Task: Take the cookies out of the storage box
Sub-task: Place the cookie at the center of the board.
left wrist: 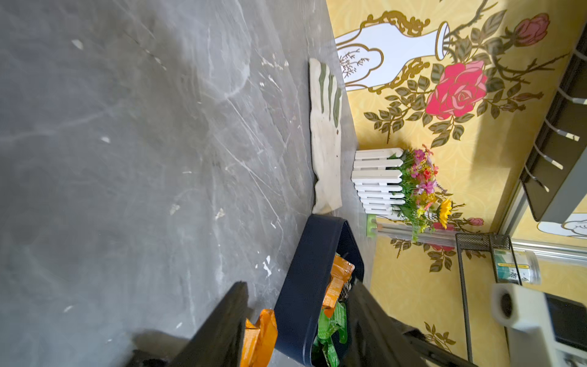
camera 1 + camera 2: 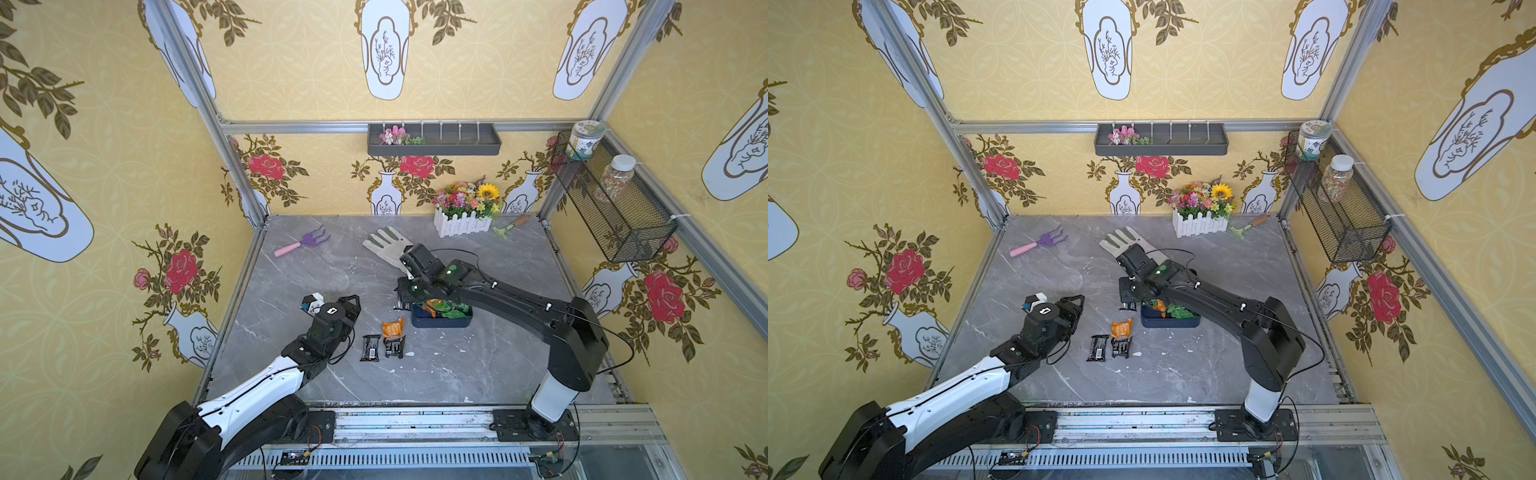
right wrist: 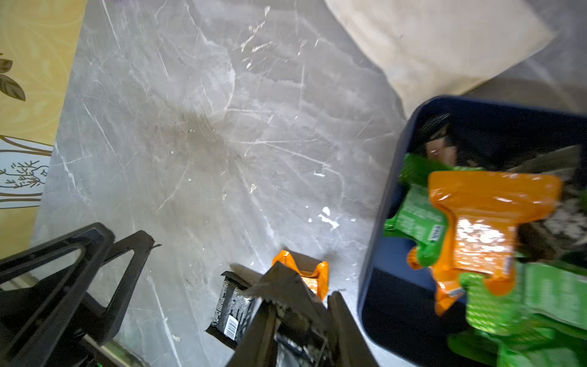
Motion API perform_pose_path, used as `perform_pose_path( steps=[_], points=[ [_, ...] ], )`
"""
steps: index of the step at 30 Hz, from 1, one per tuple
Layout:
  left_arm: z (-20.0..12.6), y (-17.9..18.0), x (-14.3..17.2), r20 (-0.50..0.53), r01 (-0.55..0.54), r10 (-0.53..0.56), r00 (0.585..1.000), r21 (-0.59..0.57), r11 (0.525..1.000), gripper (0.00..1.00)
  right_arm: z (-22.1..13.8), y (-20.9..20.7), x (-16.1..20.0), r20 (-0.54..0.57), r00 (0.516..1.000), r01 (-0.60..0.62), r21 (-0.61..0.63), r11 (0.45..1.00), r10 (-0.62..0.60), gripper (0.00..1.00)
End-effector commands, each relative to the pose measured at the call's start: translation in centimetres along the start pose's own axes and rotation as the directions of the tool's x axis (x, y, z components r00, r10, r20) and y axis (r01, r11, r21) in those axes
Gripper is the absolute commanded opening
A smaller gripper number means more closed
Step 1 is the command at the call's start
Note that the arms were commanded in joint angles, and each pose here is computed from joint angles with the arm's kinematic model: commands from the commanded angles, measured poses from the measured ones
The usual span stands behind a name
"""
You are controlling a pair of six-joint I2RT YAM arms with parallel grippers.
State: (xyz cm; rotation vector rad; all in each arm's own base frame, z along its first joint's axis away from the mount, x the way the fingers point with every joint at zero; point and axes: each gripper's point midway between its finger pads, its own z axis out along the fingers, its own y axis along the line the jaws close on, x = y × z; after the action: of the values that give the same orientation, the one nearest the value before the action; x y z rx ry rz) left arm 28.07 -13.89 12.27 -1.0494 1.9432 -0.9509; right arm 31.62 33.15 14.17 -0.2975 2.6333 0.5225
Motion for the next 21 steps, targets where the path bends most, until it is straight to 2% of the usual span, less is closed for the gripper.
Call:
perform_pose_path(
  steps=[1, 10, 21],
  points=[
    [-0.6, 1.1, -0.6, 0.024, -0.058, 0.059, 0.998, -0.04, 0.997, 0.56, 1.9, 2.0, -0.3, -0.012, 0.999, -0.047, -0.071, 0.996, 0.047, 0.28],
    [-1.0, 1.3, 0.3, -0.037, -0.081, 0.081, 0.996, -0.018, 0.997, 0.57, 7.7, 2.3, 0.2, -0.095, 0.995, -0.044, -0.078, 0.996, 0.037, 0.28],
    [-0.8, 1.5, 1.1, -0.075, -0.083, 0.082, 0.994, -0.009, 0.997, 0.56, 11.5, -0.3, -0.1, -0.138, 0.99, 0.005, -0.023, 1.0, -0.008, 0.29]
  ],
)
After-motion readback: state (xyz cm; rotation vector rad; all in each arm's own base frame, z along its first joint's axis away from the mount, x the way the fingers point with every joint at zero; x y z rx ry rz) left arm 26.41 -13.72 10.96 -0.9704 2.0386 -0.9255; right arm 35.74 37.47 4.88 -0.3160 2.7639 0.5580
